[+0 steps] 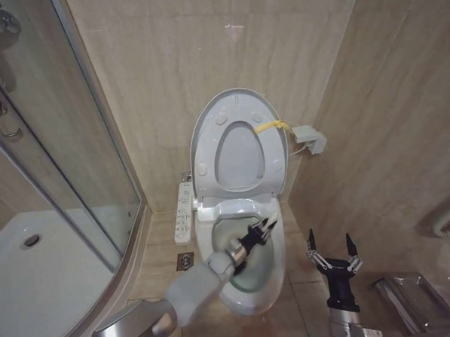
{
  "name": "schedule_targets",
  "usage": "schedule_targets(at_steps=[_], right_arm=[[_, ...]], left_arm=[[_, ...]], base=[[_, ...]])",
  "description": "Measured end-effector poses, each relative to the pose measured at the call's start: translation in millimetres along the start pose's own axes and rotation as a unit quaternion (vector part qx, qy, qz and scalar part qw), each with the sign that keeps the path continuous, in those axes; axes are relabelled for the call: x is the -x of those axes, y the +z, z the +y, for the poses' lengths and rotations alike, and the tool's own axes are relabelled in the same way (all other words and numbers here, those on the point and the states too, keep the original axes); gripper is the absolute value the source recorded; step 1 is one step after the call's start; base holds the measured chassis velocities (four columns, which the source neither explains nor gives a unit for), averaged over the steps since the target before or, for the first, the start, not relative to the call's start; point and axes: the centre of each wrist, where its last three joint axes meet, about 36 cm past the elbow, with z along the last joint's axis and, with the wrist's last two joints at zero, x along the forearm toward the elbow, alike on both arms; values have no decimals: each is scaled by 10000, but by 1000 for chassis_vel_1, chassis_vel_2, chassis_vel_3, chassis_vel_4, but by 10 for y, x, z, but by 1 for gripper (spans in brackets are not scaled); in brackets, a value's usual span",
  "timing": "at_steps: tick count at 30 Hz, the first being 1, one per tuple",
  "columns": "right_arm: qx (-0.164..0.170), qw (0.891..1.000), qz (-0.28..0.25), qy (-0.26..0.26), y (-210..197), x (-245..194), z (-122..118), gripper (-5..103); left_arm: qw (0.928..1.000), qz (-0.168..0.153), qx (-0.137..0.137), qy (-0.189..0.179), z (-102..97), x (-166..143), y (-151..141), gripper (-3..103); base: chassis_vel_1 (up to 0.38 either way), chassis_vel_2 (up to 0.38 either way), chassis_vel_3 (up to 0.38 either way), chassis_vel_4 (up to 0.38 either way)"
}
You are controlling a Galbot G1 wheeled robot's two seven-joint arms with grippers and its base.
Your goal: Open the toilet lid, clean the toilet bowl with a toilet brush, close the toilet lid, and flush.
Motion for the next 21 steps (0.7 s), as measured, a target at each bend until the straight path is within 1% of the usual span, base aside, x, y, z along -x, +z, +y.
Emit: schedule_targets(at_steps=[1,3,4,5,6,7,8,9,10,11,12,13,14,15,16,17,18,19,20,21], right_arm=[[8,10000,-7,8,4,7,6,100],[17,10000,-14,10,8,16,16,100],[19,10000,-13,6,9,16,19,100],[19,10000,-11,-4,5,13,21,100],[14,10000,-8,-17,2,11,17,100],[14,10000,-8,-17,2,11,17,100],[-4,10000,-4,-31,-3,8,-1,100],[-19,10000,-6,-43,-3,14,-15,100],[-27,10000,-7,-35,2,20,-31,100],[-27,10000,-7,-35,2,20,-31,100],[-18,10000,-4,-19,14,30,-31,100],[-9,10000,-5,-10,20,37,-25,100],[-9,10000,-5,-10,20,37,-25,100],[9,10000,-12,3,27,45,-7,100],[25,10000,-9,5,30,44,7,100],[37,10000,-2,-1,32,38,20,100],[35,10000,5,-10,29,30,19,100],[35,10000,5,-10,29,30,19,100],[27,10000,14,-20,26,21,11,100],[8,10000,17,-44,23,17,-4,100]], left_arm=[[9999,-161,-15,4,-10,126,-104,19],[9999,-159,7,-17,10,149,-104,19],[10000,-25,43,-67,57,82,-26,19],[9996,244,92,-133,130,-86,129,19],[9990,406,112,-163,169,-201,219,19],[9990,406,112,-163,169,-201,219,19],[9981,555,136,-208,233,-322,288,19],[9983,525,125,-227,251,-318,267,19],[9991,360,61,-225,225,-226,170,19],[9991,360,61,-225,225,-226,170,19],[9998,48,-16,-174,165,-49,-21,19],[9998,-140,-21,-111,137,58,-142,19],[9998,-140,-21,-111,137,58,-142,19],[9997,-236,37,-38,127,100,-192,19],[9998,-98,139,38,141,17,-103,19],[9992,247,301,80,207,-198,108,19],[9977,515,429,92,276,-396,278,19],[9977,515,429,92,276,-396,278,19],[9968,630,481,71,314,-515,368,19],[9970,630,443,26,312,-546,383,19]], base=[[0,0,0,0],[0,0,0,0],[0,0,0,0],[0,0,0,0],[0,0,0,0],[0,0,0,0],[0,0,0,0],[9,66,26,33],[49,66,10,13],[49,66,10,13],[0,0,0,0],[0,0,0,0],[0,0,0,0],[0,0,0,0],[-50,-36,-19,-20],[-50,-46,-22,-20],[0,0,0,0],[0,0,0,0],[0,0,0,0],[0,0,0,0]])
